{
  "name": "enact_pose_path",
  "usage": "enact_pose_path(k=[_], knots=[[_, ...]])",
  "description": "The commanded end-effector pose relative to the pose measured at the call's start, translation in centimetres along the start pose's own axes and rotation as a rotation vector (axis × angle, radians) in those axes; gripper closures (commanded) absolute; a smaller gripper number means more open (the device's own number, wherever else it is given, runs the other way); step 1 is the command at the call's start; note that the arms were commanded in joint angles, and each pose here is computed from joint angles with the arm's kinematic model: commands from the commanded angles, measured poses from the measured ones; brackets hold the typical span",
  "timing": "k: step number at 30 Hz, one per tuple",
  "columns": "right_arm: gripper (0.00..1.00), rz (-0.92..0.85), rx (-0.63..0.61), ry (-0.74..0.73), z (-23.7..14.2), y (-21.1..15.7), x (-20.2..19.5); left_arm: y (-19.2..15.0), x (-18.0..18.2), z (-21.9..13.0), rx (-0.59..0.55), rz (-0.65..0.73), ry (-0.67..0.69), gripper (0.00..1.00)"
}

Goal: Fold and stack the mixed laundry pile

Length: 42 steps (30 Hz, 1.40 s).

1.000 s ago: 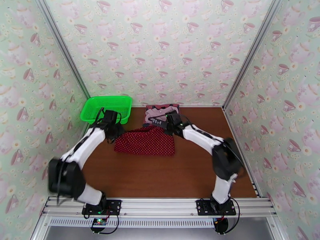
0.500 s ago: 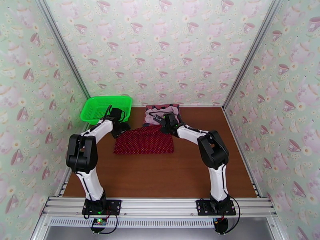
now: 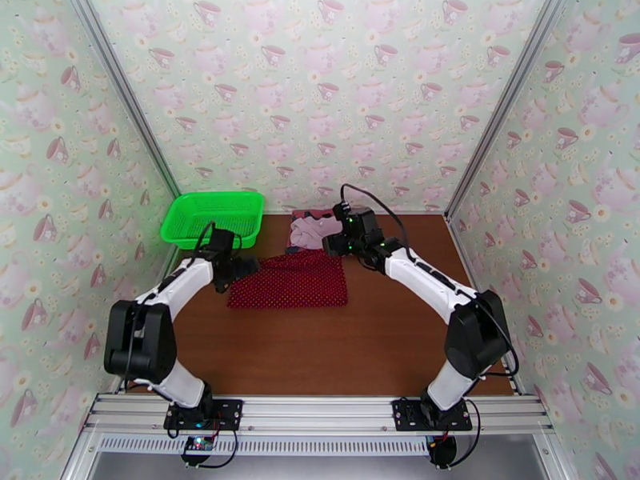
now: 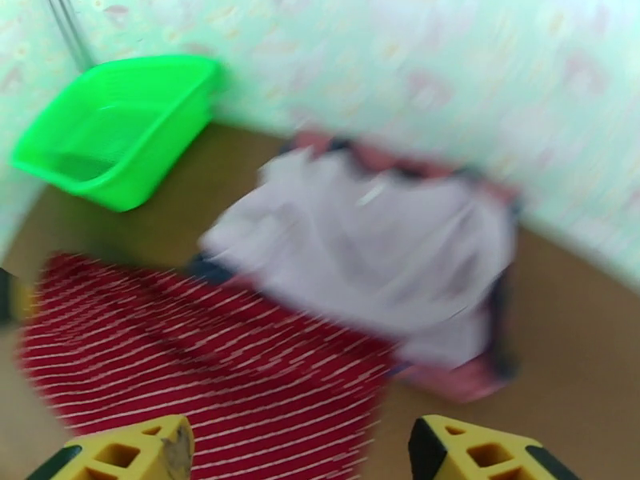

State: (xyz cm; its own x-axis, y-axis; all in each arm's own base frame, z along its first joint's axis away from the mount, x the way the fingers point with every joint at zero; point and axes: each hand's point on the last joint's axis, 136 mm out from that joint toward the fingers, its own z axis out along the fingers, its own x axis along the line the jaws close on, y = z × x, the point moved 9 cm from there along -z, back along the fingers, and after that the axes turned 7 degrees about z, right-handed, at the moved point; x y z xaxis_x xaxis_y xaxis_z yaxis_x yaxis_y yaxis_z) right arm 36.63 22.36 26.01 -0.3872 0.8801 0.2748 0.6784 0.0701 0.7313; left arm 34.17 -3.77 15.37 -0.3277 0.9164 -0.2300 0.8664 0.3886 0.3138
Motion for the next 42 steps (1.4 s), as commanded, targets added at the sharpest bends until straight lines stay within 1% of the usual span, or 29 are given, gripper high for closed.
enact_pose_path(k=[1, 9, 11, 13, 15, 17, 18, 19, 20, 21, 22, 23, 24, 26, 28, 32, 36, 39, 42], knots=[[0.26, 0.191, 0.223, 0.136, 1.9, -4.0, 2.0, 0.5, 0.5, 2.1, 0.030, 0.020, 0.029, 0.02], [0.27, 0.152, 0.333, 0.151, 5.4, -6.8, 5.0, 2.3, 0.2, 4.9, 0.078, 0.108, 0.109, 0.03], [0.28, 0.163, 0.349, 0.155, 6.1, -7.1, 5.3, 2.2, 0.2, 5.8, 0.106, 0.126, 0.109, 0.07], [0.30, 0.187, 0.357, 0.162, 6.7, -7.3, 5.5, 1.8, 0.0, 6.7, 0.133, 0.131, 0.082, 0.15], [0.32, 0.221, 0.362, 0.175, 7.3, -7.3, 5.7, 1.2, -0.5, 7.6, 0.154, 0.131, 0.042, 0.25], [0.38, 0.253, 0.375, 0.190, 8.0, -7.4, 5.8, 0.7, -1.1, 7.8, 0.151, 0.148, 0.049, 0.36], [0.41, 0.268, 0.382, 0.198, 8.4, -7.4, 6.0, 0.5, -1.4, 7.7, 0.147, 0.157, 0.044, 0.45], [0.44, 0.281, 0.391, 0.208, 8.8, -7.5, 6.2, 0.3, -1.9, 7.7, 0.147, 0.154, 0.018, 0.59], [0.48, 0.286, 0.398, 0.220, 9.1, -7.5, 6.5, 0.1, -2.1, 7.8, 0.150, 0.147, -0.001, 0.76], [0.55, 0.291, 0.410, 0.235, 9.5, -7.6, 6.8, -0.1, -2.3, 7.9, 0.151, 0.144, -0.014, 0.96], [0.62, 0.296, 0.422, 0.245, 9.8, -7.7, 7.1, -0.3, -2.5, 8.0, 0.151, 0.145, -0.014, 1.00], [0.70, 0.298, 0.440, 0.259, 10.3, -7.9, 7.6, -0.5, -2.7, 7.9, 0.148, 0.149, -0.009, 1.00], [0.76, 0.303, 0.455, 0.269, 10.7, -8.1, 8.0, -0.7, -2.8, 7.7, 0.142, 0.151, -0.004, 1.00], [0.82, 0.315, 0.492, 0.280, 11.6, -8.9, 8.7, -0.9, -2.9, 6.9, 0.120, 0.150, 0.001, 1.00], [0.91, 0.339, 0.527, 0.270, 12.8, -9.7, 8.8, -0.7, -3.1, 5.4, 0.088, 0.144, -0.007, 1.00], [0.97, 0.366, 0.558, 0.169, 14.6, -11.2, 7.7, 0.2, -4.0, 0.5, -0.005, 0.159, -0.010, 1.00], [0.99, 0.361, 0.600, 0.105, 15.8, -12.4, 6.9, 1.0, -4.7, -4.1, -0.067, 0.177, -0.016, 1.00], [0.99, 0.359, 0.635, 0.115, 16.4, -13.2, 6.9, 1.3, -5.1, -6.5, -0.099, 0.184, -0.032, 1.00], [0.99, 0.350, 0.606, 0.152, 15.8, -12.4, 7.4, 1.1, -5.9, -7.6, -0.103, 0.201, -0.057, 1.00]])
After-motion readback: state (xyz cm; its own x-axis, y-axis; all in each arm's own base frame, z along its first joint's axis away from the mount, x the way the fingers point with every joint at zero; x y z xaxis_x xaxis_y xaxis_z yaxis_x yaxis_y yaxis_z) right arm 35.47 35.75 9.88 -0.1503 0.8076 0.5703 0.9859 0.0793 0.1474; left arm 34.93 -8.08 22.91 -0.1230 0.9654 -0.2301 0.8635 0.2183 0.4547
